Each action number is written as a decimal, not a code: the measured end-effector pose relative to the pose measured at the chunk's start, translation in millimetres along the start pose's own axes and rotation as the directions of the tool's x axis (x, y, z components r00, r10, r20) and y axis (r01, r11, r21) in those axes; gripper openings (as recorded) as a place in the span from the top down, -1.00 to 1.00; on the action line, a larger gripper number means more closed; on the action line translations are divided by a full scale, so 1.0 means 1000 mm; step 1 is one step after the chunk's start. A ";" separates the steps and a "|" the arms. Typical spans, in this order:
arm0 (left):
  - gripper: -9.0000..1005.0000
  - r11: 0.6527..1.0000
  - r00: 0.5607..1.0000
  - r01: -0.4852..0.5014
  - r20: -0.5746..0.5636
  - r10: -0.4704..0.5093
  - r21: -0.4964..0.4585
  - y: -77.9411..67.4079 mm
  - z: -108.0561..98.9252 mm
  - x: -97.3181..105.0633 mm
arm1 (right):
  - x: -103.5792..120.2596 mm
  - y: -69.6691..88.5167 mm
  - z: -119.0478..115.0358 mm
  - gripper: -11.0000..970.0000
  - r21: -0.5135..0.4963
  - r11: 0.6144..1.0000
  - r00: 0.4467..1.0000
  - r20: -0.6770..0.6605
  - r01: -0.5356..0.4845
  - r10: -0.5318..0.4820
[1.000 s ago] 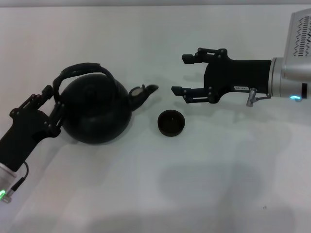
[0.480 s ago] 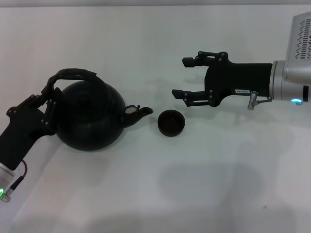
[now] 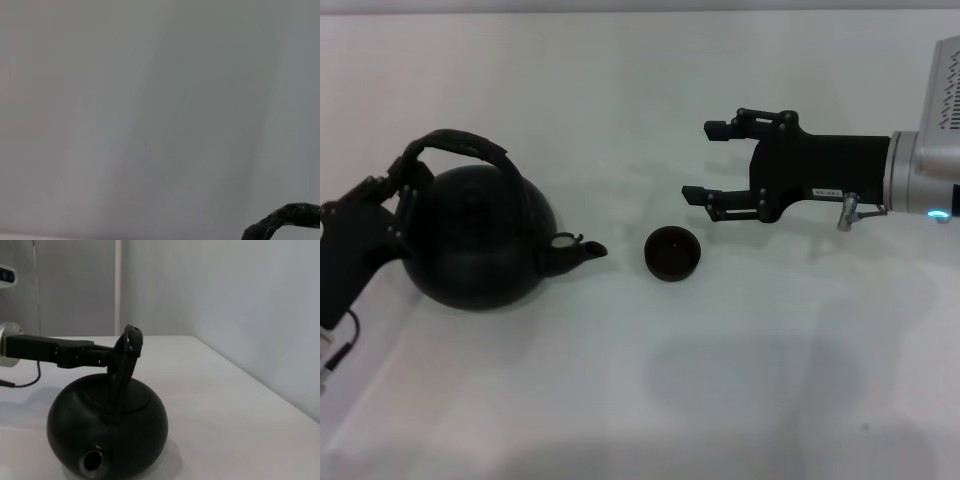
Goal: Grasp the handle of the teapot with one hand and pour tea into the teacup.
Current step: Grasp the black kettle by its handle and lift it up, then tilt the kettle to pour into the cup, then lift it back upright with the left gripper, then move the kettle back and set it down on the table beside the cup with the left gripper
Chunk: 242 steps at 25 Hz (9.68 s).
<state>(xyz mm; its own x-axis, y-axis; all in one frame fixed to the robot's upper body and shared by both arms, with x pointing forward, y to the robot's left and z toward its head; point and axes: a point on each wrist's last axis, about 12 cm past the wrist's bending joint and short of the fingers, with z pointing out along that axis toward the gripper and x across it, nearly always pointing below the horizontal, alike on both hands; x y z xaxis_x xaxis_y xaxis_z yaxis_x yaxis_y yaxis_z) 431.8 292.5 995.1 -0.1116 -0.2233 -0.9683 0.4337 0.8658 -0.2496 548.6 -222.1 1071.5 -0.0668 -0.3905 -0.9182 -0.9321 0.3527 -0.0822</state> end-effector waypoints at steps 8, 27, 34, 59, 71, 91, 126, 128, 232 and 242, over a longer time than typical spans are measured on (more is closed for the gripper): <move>0.64 0.997 0.996 -0.067 -0.055 0.069 0.024 0.045 0.021 -0.031 | 0.001 -0.001 -0.001 -0.74 0.019 1.000 1.000 0.017 -0.004 0.004; 0.64 0.961 0.956 -0.180 -0.191 0.221 0.209 0.028 0.089 -0.097 | 0.005 -0.012 -0.030 -0.74 0.160 0.985 0.987 0.157 -0.069 0.044; 0.64 0.940 0.924 -0.240 -0.240 0.297 0.241 0.011 0.098 -0.111 | 0.012 -0.018 -0.060 -0.74 0.221 0.965 0.957 0.280 -0.140 0.075; 0.65 0.860 0.792 -0.392 -0.355 0.497 0.328 -0.027 0.118 -0.134 | 0.032 -0.017 -0.114 -0.74 0.379 0.878 0.876 0.474 -0.293 0.088; 0.66 0.819 0.748 -0.434 -0.356 0.560 0.377 -0.041 0.127 -0.135 | 0.032 -0.021 -0.115 -0.74 0.407 0.866 0.879 0.471 -0.290 0.073; 0.66 0.727 0.647 -0.516 -0.349 0.677 0.453 -0.062 0.148 -0.140 | 0.036 -0.024 -0.119 -0.74 0.441 0.845 0.885 0.459 -0.303 0.079; 0.68 0.727 0.625 -0.515 -0.382 0.681 0.453 -0.071 0.144 -0.141 | 0.042 -0.033 -0.130 -0.74 0.512 0.806 0.905 0.420 -0.296 0.066; 0.68 0.730 0.625 -0.514 -0.386 0.678 0.450 -0.071 0.143 -0.141 | 0.041 -0.033 -0.130 -0.74 0.512 0.807 0.906 0.419 -0.294 0.064; 0.70 0.979 0.979 -0.148 -0.121 0.165 0.138 0.023 0.033 -0.034 | 0.045 -0.028 -0.126 -0.74 0.474 0.814 0.897 0.426 -0.336 0.122; 0.61 0.980 0.979 -0.144 -0.124 0.161 0.140 0.023 0.034 -0.033 | 0.045 -0.029 -0.127 -0.74 0.476 0.814 0.898 0.423 -0.333 0.121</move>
<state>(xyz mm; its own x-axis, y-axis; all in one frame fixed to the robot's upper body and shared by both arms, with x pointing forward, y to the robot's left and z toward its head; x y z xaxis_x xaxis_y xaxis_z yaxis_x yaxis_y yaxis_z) 475.5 304.7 1021.2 -0.1504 -0.0232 -0.9884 0.5660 0.8176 -0.1053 527.2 -357.6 1081.7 -0.0221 0.0512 -0.9984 -0.5672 0.8218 0.0547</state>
